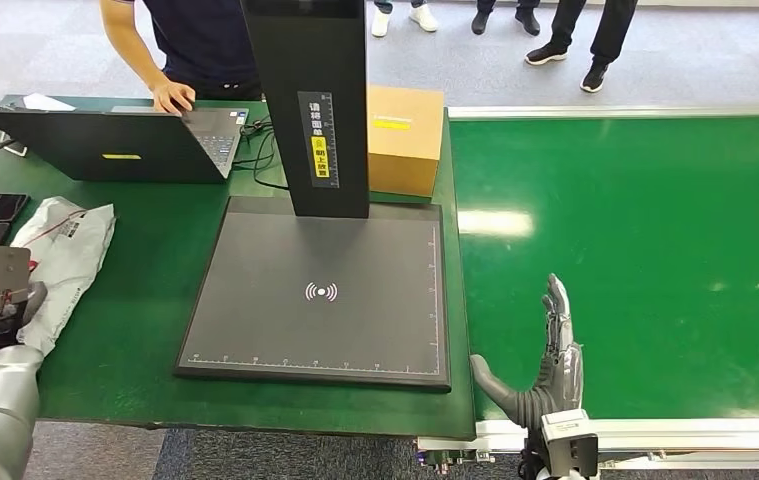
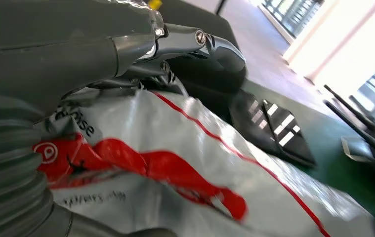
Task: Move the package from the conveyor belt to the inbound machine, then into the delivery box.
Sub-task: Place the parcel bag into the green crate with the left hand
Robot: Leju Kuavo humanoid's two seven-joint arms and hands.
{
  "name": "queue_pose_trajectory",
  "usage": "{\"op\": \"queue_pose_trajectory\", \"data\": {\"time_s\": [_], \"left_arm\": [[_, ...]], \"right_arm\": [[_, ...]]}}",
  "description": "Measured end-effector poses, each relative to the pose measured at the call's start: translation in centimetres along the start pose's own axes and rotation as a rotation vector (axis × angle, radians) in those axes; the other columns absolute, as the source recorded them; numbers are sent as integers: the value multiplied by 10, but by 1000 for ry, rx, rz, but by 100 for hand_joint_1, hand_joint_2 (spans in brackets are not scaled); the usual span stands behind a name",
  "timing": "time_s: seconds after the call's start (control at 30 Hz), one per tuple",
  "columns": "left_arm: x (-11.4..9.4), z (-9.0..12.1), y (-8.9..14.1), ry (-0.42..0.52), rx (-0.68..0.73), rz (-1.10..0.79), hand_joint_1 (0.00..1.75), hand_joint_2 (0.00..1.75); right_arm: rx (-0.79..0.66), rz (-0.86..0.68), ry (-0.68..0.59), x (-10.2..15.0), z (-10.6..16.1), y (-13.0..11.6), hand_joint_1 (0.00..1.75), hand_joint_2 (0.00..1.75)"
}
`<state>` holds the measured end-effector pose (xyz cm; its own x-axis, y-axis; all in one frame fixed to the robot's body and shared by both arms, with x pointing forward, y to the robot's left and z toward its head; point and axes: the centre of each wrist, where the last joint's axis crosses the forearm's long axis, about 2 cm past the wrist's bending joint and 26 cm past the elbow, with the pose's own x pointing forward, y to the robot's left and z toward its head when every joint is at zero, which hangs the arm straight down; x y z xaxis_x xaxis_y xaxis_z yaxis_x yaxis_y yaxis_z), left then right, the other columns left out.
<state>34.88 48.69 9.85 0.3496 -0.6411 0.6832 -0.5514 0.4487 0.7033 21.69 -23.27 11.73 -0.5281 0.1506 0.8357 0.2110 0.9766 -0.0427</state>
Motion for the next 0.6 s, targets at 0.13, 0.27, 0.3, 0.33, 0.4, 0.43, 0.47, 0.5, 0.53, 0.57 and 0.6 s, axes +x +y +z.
{"op": "queue_pose_trajectory", "data": {"time_s": [0.13, 0.27, 0.3, 0.33, 0.4, 0.43, 0.47, 0.5, 0.53, 0.57, 0.6], "left_arm": [[14, 7, -12, -108, -67, 168, 0, 175], [38, 24, -25, -225, -114, 350, 0, 175], [44, 30, -27, -251, -119, 381, 0, 175], [50, 37, -29, -280, -122, 407, 0, 175], [60, 57, -33, -356, -130, 452, 0, 175], [63, 70, -35, -396, -139, 470, 0, 175], [67, 86, -38, -440, -150, 488, 0, 175], [71, 102, -40, -479, -164, 502, 0, 175], [75, 118, -41, -518, -179, 515, 0, 175], [80, 134, -43, -555, -191, 526, 0, 175], [84, 148, -43, -587, -200, 533, 0, 175]], "right_arm": [[9, 0, -4, 1, -1, 3, 0, 175], [8, 16, -10, 1, -4, 4, 0, 175], [5, 20, -11, 1, -4, 4, 0, 175], [3, 24, -11, 1, -4, 4, 0, 175], [1, 28, -9, 1, -3, 3, 0, 175], [2, 28, -7, 1, -2, 3, 0, 175], [3, 27, -5, 1, -1, 3, 0, 175], [5, 26, -4, 1, -1, 3, 0, 175], [7, 25, -2, 1, 0, 3, 0, 175], [10, 24, 0, 0, 0, 4, 0, 175], [12, 23, 3, -1, 0, 4, 0, 175]]}}
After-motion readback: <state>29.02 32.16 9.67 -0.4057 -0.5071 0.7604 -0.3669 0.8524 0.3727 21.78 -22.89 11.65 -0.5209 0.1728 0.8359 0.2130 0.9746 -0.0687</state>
